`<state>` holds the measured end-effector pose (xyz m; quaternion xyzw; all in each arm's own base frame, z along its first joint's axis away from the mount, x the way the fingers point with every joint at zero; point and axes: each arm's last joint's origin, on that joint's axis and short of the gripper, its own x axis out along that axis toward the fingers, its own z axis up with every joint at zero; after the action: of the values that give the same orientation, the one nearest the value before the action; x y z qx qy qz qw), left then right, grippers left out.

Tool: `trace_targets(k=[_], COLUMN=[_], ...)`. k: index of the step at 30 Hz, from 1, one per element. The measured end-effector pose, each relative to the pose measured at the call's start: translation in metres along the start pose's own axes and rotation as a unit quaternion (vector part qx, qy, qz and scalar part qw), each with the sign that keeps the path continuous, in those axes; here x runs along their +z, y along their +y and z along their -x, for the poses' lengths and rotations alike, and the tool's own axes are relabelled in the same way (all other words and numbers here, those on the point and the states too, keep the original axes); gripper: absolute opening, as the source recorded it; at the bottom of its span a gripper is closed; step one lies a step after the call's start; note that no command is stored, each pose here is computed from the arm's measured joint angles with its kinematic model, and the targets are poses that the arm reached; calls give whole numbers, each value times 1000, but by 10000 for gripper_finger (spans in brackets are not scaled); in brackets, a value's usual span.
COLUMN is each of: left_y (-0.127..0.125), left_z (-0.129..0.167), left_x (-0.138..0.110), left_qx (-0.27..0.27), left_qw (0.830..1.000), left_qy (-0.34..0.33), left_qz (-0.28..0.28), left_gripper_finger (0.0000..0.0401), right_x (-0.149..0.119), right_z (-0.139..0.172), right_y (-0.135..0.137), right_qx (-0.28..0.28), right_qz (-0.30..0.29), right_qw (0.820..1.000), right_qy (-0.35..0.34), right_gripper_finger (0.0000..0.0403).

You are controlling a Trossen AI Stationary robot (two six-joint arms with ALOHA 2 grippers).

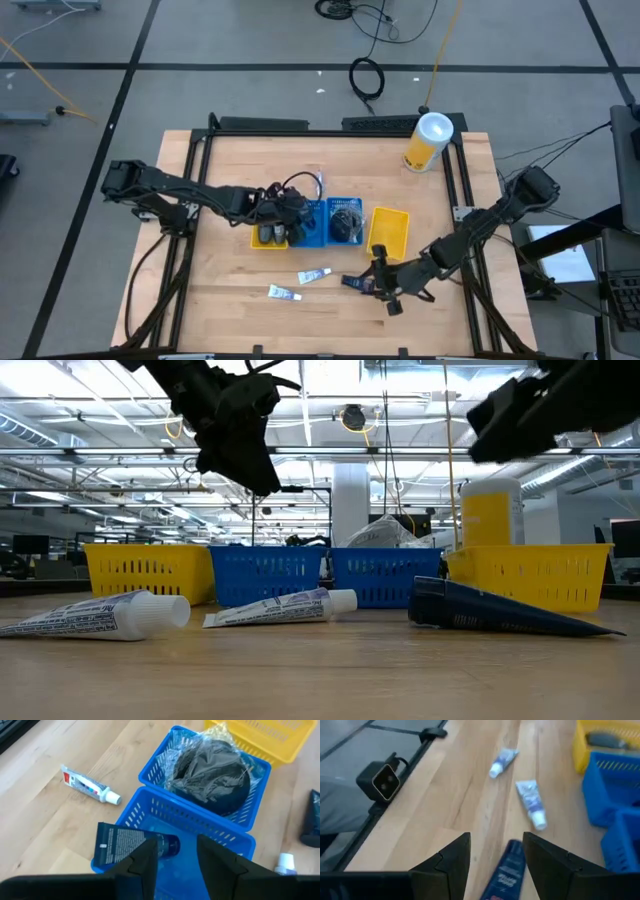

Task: Pick & Place Travel size toiletries
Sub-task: Put the shave cream into the left blue bin

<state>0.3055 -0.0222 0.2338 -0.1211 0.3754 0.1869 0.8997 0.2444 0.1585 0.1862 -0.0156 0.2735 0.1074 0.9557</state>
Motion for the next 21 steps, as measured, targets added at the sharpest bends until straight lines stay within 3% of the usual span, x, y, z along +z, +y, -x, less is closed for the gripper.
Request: trace_targets(k=[17,21], left_y=[-11,-11], left_z=[3,3], left_x=[-1,-1], left_qx=[-21,-21], left_qw=[1000,1000], left_qy=[-17,-17], left_qz=[-7,-7], left_gripper_finger=[136,136], right_x=[6,8], right_z=[-54,-65], right_y=[5,2], right_qx=[-43,-48], right_qz=[-14,-28], right_qw=[989,988], right_qy=[139,145], right_gripper_finger=[173,173])
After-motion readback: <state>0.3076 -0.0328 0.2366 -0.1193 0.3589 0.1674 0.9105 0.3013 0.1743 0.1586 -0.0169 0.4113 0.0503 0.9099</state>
